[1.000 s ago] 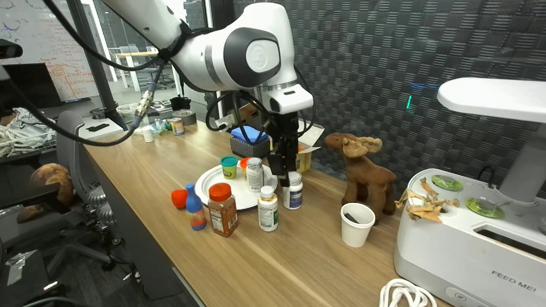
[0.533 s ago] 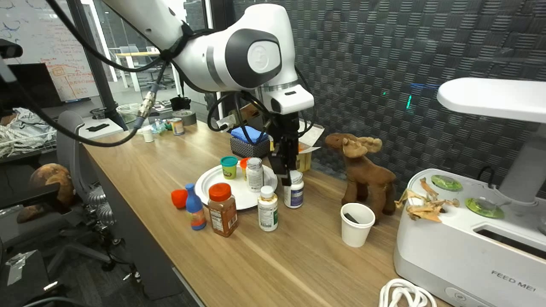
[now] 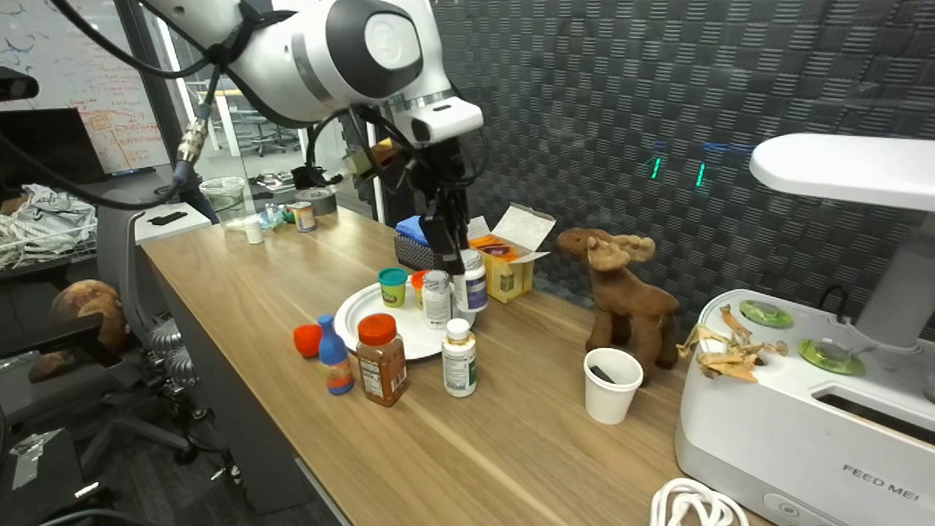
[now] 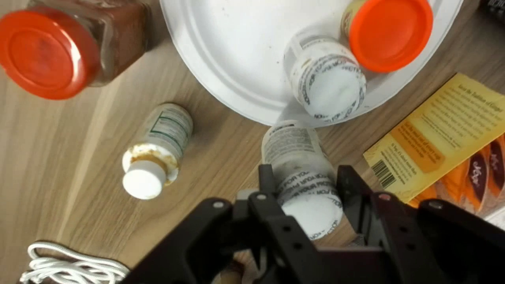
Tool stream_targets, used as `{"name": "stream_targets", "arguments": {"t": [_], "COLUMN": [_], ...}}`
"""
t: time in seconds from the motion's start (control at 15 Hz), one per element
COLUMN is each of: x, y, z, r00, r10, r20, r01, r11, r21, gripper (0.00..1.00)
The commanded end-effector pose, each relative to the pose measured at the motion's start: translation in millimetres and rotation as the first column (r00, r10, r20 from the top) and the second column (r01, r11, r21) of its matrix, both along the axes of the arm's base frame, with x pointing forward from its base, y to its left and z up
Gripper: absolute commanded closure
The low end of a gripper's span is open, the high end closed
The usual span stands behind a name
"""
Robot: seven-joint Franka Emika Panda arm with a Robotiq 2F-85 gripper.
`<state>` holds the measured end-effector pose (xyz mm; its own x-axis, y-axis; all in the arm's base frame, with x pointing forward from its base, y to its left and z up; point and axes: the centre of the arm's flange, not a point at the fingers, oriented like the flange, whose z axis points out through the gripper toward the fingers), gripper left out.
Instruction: Put the bottles on the tray
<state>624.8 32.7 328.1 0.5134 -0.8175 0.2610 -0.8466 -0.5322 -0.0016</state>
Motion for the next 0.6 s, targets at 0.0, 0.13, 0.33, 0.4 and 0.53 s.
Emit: {"name": "stream_targets", "arguments": {"t": [0.0,0.13,0.33,0.4,0.53], "x": [-45,-56,-70,-74,-80], "y": [27,34,43,45,46], "z": [19,16,13,10,4], "r00": [0.999,0.999,0.998,0.998,0.998], "r10": [0.034,0.046,0.059,0.060,0.061], "r20": [0.004,-0.002,-0.007,-0.007,-0.017], "r01": [-0.034,-0.046,-0.059,-0.060,-0.061], "r11": [0.997,0.996,0.996,0.997,0.998], "r21": [-0.063,-0.070,-0.062,-0.054,-0.029], "gripper": [0.81,0.81,0.81,0.81,0.81]}}
